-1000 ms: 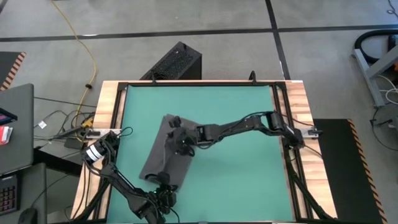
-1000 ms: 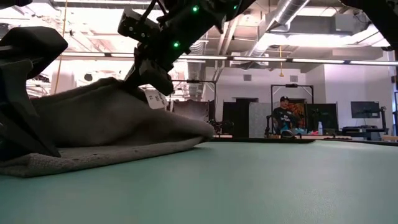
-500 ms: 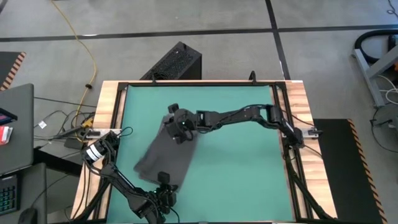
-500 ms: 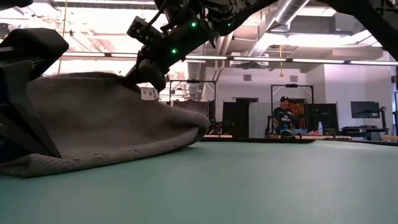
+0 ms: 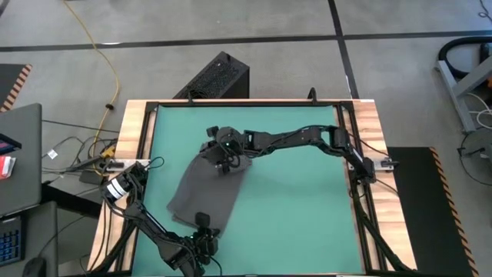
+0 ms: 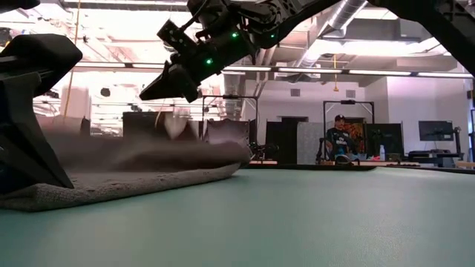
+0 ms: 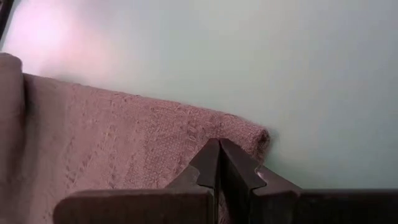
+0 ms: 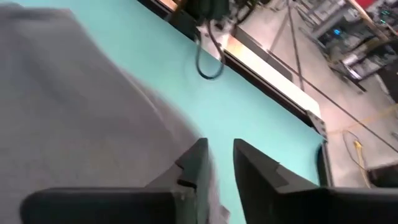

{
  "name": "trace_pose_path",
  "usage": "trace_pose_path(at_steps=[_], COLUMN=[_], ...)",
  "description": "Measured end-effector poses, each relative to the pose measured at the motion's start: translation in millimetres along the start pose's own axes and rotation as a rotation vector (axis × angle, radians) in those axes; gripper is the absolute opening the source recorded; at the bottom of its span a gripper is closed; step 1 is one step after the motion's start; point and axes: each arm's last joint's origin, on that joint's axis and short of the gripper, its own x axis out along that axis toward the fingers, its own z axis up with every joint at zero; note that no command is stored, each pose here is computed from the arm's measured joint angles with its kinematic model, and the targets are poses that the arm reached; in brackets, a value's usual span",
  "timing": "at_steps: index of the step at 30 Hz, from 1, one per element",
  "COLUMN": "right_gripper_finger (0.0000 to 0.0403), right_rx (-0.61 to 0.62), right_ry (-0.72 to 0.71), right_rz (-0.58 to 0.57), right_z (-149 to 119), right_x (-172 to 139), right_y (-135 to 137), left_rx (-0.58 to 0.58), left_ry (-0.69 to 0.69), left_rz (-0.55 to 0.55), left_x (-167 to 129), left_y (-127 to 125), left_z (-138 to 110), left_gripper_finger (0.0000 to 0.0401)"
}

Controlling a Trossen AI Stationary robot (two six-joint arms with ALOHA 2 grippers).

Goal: Roll towel
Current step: Fold the gray towel

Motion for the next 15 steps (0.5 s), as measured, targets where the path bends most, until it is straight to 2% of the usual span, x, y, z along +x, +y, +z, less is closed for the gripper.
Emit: trace_pose_path(at_steps=[3, 7, 8, 13, 15], right_gripper_finger=[0.0122, 0.0151, 0.0158, 0.0170, 0.0167], right_rx=[0.001, -0.015, -0.029, -0.044, 0.052], right_ry=[-0.020, 0.071, 0.100, 0.254, 0.303], right_rz=[0.033, -0.045, -0.034, 0.108, 0.196], right_z=[0.4, 2.3, 5.5, 37.2, 31.5], right_x=[0.0, -5.1, -11.1, -77.2, -98.5], right_y=[1.3, -0.2, -0.1, -9.3, -11.1], left_rx=[-0.001, -0.002, -0.001, 0.000, 0.000], left_ry=[0.000, 0.001, 0.002, 0.005, 0.003], left_rz=[0.000, 0.000, 0.000, -0.001, 0.002], left_x=[0.1, 0.1, 0.1, -2.9, -3.6], left_y=[0.0, 0.0, 0.1, -1.0, -1.4], left_z=[-0.1, -0.1, -0.2, -2.3, -2.9], left_gripper_finger=[0.0000, 0.0000, 0.0000, 0.0000, 0.0000])
